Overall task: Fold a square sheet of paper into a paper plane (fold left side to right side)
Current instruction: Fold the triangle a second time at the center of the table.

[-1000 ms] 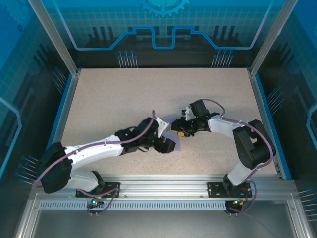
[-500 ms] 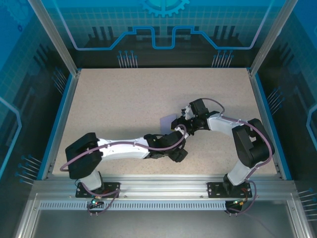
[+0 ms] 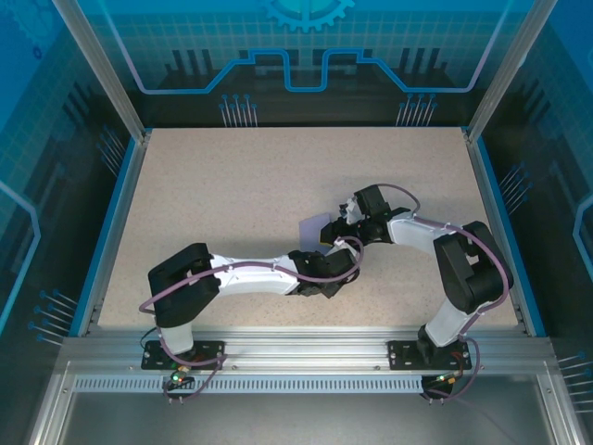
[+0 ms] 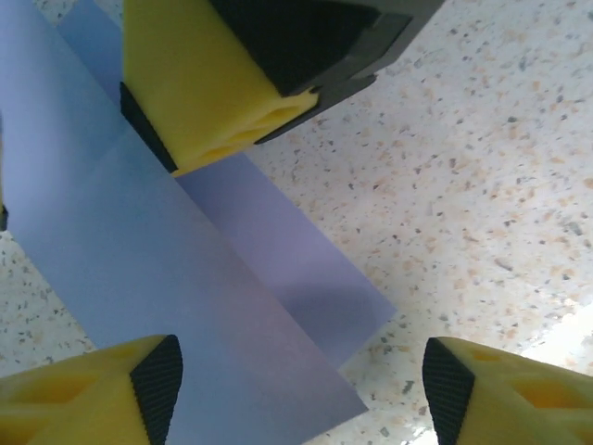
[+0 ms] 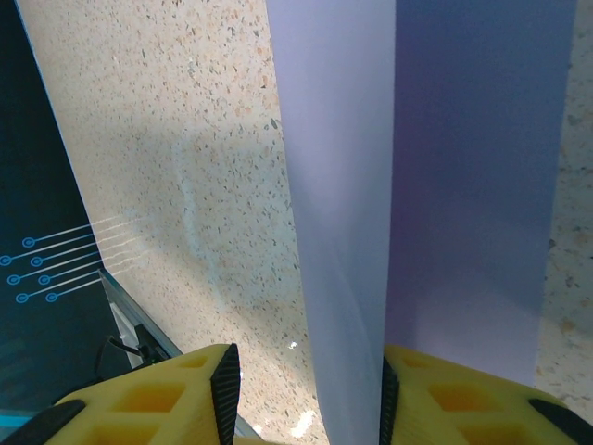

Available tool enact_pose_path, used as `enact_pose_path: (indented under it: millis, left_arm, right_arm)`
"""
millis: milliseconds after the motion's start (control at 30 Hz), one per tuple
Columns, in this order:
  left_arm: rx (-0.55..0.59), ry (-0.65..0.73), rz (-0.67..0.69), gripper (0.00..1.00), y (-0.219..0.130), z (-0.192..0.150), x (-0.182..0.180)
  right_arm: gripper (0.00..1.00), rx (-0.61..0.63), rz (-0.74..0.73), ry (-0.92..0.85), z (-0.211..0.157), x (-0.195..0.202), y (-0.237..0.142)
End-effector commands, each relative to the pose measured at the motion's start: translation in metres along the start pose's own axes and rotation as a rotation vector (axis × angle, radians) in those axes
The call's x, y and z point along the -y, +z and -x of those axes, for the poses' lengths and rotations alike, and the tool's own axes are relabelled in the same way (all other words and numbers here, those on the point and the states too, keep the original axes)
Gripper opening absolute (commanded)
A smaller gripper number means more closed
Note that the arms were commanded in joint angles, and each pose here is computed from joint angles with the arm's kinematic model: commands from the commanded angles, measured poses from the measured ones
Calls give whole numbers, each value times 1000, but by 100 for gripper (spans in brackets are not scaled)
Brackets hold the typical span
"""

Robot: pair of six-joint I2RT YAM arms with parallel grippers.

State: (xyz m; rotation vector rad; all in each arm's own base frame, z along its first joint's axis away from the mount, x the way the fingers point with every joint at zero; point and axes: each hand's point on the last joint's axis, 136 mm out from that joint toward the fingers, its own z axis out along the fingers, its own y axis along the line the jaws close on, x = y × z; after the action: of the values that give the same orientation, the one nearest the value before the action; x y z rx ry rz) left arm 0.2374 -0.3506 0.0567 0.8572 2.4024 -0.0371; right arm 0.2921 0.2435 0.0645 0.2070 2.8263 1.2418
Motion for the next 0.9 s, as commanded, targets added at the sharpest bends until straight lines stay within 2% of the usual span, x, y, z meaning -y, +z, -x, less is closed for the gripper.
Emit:
enact_pose_path:
  millis: [0, 200, 400, 733, 867]
  left_arm:
    - [16, 25, 14, 48, -6, 8, -1]
    - [39, 14, -1, 24, -14, 10, -3]
    - [41, -43, -44, 6, -16, 9, -6]
    - [30, -209, -281, 1, -20, 5, -5]
    - [40, -306, -398, 2, -23, 7, -8]
  right_arm:
    - [43, -12, -4, 3, 2, 1, -2]
    - [43, -14, -18, -4, 2, 4, -2]
    - [44, -8, -15, -25, 4, 0, -4]
    - [48, 140, 44, -113, 25, -24, -31]
    - [53, 198, 26, -130, 24, -20, -46]
